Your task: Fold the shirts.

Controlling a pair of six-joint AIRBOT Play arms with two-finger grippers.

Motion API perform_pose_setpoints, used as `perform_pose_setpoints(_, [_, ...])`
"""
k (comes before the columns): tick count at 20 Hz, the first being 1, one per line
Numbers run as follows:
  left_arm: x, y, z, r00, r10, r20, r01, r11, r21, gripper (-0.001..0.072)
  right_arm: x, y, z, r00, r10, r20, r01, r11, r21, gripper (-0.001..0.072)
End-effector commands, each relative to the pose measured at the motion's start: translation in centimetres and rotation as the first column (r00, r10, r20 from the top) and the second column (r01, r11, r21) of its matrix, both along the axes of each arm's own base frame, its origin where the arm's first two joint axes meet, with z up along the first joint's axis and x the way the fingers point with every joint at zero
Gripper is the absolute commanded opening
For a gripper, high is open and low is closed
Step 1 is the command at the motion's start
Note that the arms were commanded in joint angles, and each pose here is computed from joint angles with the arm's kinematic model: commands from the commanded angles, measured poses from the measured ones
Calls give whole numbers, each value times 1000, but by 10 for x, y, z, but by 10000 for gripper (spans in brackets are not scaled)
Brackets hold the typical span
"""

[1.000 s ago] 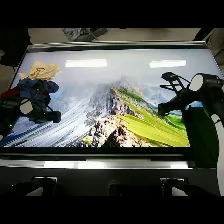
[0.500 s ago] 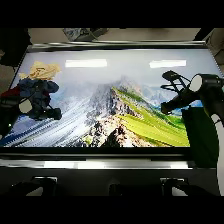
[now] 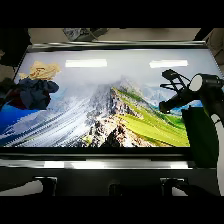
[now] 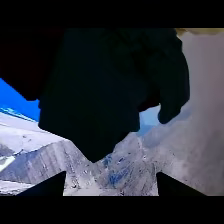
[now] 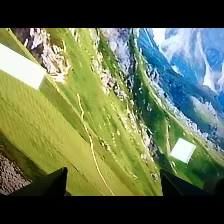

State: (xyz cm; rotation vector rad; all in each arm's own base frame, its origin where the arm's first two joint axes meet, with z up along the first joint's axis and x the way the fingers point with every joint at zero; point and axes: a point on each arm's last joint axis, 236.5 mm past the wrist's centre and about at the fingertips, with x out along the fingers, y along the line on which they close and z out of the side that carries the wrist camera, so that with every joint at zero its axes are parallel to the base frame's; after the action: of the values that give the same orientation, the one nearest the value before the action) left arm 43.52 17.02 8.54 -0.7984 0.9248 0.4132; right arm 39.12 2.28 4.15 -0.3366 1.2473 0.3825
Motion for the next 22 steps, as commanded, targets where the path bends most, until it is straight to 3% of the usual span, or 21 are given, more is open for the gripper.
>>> perform_pose_setpoints(1, [-16, 59, -28, 987, 163, 0, -160, 963, -216, 720, 1, 13, 2, 1000, 21, 8, -22, 999, 50, 678])
perform_pose_setpoints(11, [41, -2, -154, 999, -36, -29, 27, 966, -259, 720, 17, 41, 14, 997, 0, 79, -14, 983, 183, 660])
perform_pose_setpoints(15, [52, 2, -159, 999, -32, -2, 31, 976, -214, 720, 14, 49, 15, 998, 1, 66, -15, 976, 218, 660])
perform_pose_setpoints(16, [51, 4, -160, 1000, -30, -3, 28, 978, -208, 648, 13, 50, 15, 998, 2, 62, -16, 975, 223, 660])
perform_pose_setpoints(17, [49, 6, -161, 999, -34, -10, 31, 979, -202, 326, 13, 50, 15, 998, 1, 62, -15, 975, 223, 660])
perform_pose_setpoints(18, [48, 5, -161, 999, -34, -13, 31, 978, -207, 126, 13, 51, 15, 998, 2, 62, -15, 975, 223, 660])
perform_pose_setpoints(20, [48, 5, -159, 999, -36, -11, 33, 978, -207, 93, 12, 51, 14, 998, 4, 55, -17, 975, 223, 660])
perform_pose_setpoints(21, [47, 4, -157, 999, -48, -8, 45, 978, -202, 31, 10, 51, 14, 999, 6, 49, -17, 975, 223, 660])
perform_pose_setpoints(22, [48, 4, -153, 998, -58, 2, 58, 980, -192, 30, 9, 51, 14, 999, 8, 45, -18, 975, 223, 660])
